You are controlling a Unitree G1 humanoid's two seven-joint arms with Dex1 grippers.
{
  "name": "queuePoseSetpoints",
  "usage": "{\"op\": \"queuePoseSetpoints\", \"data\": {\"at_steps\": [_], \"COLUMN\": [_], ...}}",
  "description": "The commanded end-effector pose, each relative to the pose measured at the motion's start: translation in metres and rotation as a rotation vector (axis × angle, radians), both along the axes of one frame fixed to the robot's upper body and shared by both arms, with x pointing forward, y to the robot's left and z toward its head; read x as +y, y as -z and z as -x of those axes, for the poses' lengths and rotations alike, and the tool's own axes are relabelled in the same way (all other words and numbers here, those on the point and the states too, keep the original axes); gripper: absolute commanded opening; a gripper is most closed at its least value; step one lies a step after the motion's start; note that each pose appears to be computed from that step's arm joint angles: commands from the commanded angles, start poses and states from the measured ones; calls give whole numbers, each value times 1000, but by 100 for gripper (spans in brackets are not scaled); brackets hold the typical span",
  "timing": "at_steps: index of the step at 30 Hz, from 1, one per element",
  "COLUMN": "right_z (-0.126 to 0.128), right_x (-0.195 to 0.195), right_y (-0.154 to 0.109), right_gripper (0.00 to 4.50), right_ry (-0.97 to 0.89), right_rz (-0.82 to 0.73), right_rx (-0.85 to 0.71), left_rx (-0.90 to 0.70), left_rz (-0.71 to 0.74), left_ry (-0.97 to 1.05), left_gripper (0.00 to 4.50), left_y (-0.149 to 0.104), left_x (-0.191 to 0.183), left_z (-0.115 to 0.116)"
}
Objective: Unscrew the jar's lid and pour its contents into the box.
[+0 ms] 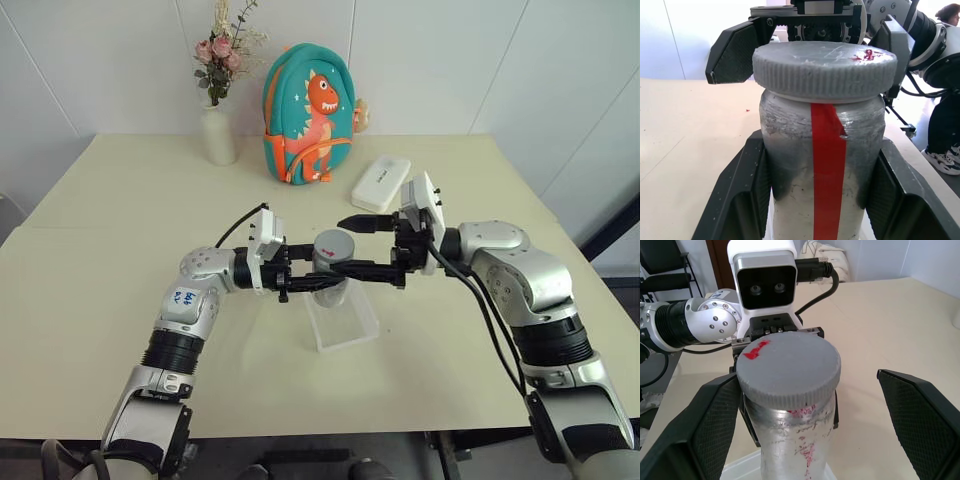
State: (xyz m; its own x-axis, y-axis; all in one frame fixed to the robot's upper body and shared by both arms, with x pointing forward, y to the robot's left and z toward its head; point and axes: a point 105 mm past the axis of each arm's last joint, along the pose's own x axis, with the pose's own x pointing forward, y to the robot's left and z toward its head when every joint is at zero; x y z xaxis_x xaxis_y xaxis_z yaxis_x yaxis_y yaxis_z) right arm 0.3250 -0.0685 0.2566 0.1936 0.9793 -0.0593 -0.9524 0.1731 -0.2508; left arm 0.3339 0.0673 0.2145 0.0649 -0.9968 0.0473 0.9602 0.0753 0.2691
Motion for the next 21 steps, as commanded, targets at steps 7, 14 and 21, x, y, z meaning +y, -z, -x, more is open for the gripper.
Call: {"op": "queuePoseSetpoints", "data": {"at_steps": [7, 14, 21], "right_z": [12, 12, 17], "right_x": [0, 5, 7], "right_y": [-21, -24, -14], "right_gripper": [447, 447, 447], "right_ry": [-21, -41, -62], "right_rz": [-47, -55, -30], "right_rx": [-53, -51, -27], "left_rx": [-62, -63, -66], "left_rz": [8, 6, 9], "left_ry": [35, 42, 40], "left_gripper": [205, 205, 205], "left_y": [-12, -11, -13], "left_x": [-1, -2, -3], "left_z": [8, 7, 6]}}
